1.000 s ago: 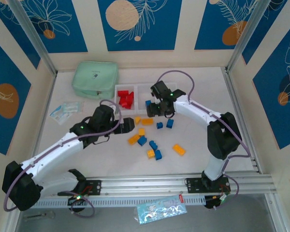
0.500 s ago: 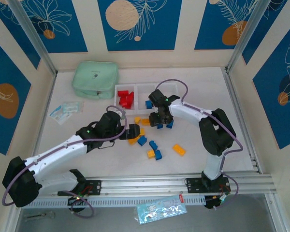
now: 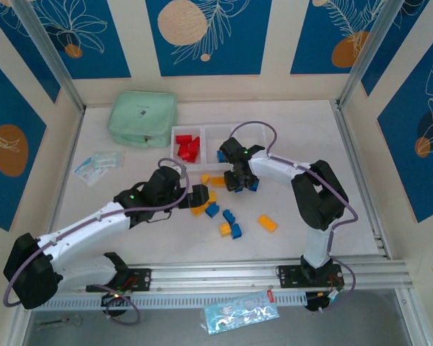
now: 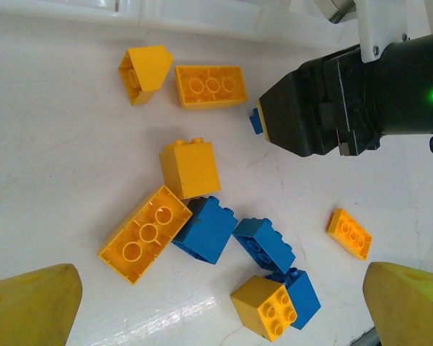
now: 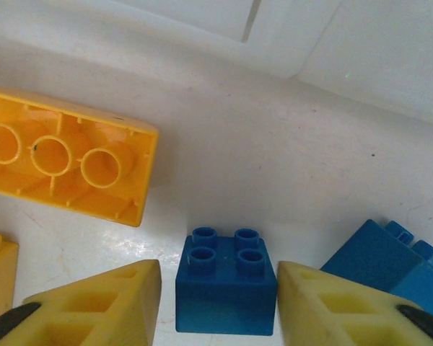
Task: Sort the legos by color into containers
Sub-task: Pick up the lego from the center of the table, then place the lego in the container, then pick up the lego from the center of the table, then place the lego in the container, then pick up the lego from the bottom-center of the table, then place the lego in the container, then pick up the lego from the bottom-center of the table.
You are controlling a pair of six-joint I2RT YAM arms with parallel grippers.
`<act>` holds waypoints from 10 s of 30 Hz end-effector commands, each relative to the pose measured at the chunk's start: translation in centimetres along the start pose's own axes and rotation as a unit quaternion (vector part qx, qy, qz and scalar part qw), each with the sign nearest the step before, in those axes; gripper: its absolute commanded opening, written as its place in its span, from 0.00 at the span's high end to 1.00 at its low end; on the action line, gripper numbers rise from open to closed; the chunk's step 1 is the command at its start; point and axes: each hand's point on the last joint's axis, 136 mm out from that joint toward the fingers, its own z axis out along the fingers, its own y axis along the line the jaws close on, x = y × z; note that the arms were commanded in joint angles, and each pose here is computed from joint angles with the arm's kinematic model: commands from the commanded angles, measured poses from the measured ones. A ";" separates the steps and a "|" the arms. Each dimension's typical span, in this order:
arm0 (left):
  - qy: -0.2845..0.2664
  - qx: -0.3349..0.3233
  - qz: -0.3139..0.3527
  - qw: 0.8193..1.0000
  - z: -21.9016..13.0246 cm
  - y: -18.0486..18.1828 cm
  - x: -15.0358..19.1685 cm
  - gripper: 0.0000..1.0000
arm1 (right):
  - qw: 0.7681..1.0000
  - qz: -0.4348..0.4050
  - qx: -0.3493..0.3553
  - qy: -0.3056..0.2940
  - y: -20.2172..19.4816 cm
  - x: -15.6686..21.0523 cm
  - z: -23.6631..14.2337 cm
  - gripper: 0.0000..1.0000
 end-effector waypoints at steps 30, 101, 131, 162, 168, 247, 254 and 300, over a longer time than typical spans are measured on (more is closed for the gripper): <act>-0.055 -0.061 0.016 0.996 -2.5 2.6 -6.2 0.01 | 0.988 -0.007 -0.021 -0.154 3.8 -15.5 -5.0 0.65; -0.015 0.014 0.039 0.999 1.8 -2.2 -0.9 0.01 | 0.988 0.135 0.025 -0.070 -5.4 -0.5 -2.6 0.64; -0.063 -0.023 0.012 0.998 -0.6 1.3 -7.5 0.01 | 0.982 0.041 0.010 -0.182 -0.4 -19.2 -4.1 0.51; 0.001 0.002 -0.002 1.000 0.0 0.8 -0.7 0.01 | 0.993 0.057 -0.087 -0.051 3.1 3.7 -8.8 0.33; -0.007 -0.009 -0.011 1.000 -0.4 1.8 0.8 0.01 | 0.994 0.070 -0.088 -0.002 4.5 8.9 -7.3 0.31; -0.036 -0.022 0.017 0.999 -0.1 0.7 -7.4 0.01 | 0.980 0.022 -0.045 -0.193 0.8 -17.6 -7.3 0.53; -0.011 0.002 0.014 1.000 -0.5 0.3 -5.7 0.01 | 0.981 0.014 -0.070 -0.180 2.2 -12.5 -9.7 0.50; -0.019 -0.078 -0.047 0.996 -2.4 6.5 1.0 0.01 | 0.988 -0.134 -0.079 -0.007 11.5 5.4 0.0 0.37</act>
